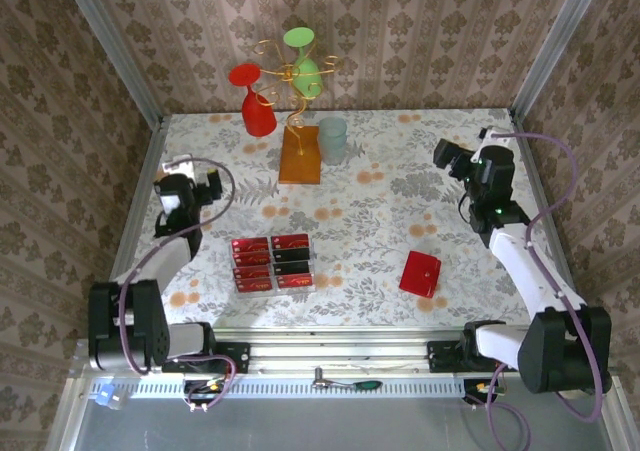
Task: Put the credit cards into the card holder
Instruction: Move the storage box to the center of the table.
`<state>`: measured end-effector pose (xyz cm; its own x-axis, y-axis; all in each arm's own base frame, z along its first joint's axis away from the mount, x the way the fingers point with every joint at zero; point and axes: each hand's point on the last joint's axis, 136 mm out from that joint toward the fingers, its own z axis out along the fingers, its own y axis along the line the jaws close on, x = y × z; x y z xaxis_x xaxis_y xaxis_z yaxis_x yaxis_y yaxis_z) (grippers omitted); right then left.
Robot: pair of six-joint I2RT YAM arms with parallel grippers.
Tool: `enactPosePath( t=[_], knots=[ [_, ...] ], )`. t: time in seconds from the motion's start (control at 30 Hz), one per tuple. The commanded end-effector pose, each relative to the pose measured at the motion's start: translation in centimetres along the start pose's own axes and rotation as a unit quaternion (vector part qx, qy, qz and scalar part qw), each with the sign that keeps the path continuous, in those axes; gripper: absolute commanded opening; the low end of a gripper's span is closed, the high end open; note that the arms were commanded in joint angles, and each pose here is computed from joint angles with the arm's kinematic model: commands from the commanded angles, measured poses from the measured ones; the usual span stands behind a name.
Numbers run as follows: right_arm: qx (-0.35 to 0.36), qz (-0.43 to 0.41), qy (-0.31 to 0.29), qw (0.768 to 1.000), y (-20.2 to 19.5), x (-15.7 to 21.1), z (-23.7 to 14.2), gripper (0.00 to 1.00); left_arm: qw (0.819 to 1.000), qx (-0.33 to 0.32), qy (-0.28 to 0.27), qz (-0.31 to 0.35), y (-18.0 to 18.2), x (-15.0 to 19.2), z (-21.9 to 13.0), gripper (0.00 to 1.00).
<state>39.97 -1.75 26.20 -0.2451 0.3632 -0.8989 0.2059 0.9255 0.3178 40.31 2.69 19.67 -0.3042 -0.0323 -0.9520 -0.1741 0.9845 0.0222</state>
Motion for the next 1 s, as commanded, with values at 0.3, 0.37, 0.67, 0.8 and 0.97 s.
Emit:
enactPosePath(
  t=[0.3,0.37,0.67,0.8,0.97],
  knots=[
    [-0.176,-0.08,0.281,0.94,11.4,15.1,-6.5,0.94,0.952,0.032,0.177,-0.248,-1.3,4.8,-10.4,1.0],
    [-0.189,-0.12,0.312,0.923,12.8,18.0,-8.2,0.9,0.941,0.04,0.193,-0.274,-1.9,6.7,-12.1,1.0],
    [-0.253,-0.255,0.351,0.865,17.1,27.1,-14.4,0.97,0.913,0.044,0.244,-0.324,-2.8,13.0,-15.2,1.0],
    [-0.257,-0.298,0.362,0.845,17.8,30.1,-15.4,0.98,0.912,0.095,0.235,-0.323,-4.7,13.2,-14.5,1.0],
    [-0.267,-0.331,0.364,0.829,19.0,32.8,-15.9,0.99,0.911,0.151,0.225,-0.311,-6.7,12.6,-14.2,1.0]
  ],
)
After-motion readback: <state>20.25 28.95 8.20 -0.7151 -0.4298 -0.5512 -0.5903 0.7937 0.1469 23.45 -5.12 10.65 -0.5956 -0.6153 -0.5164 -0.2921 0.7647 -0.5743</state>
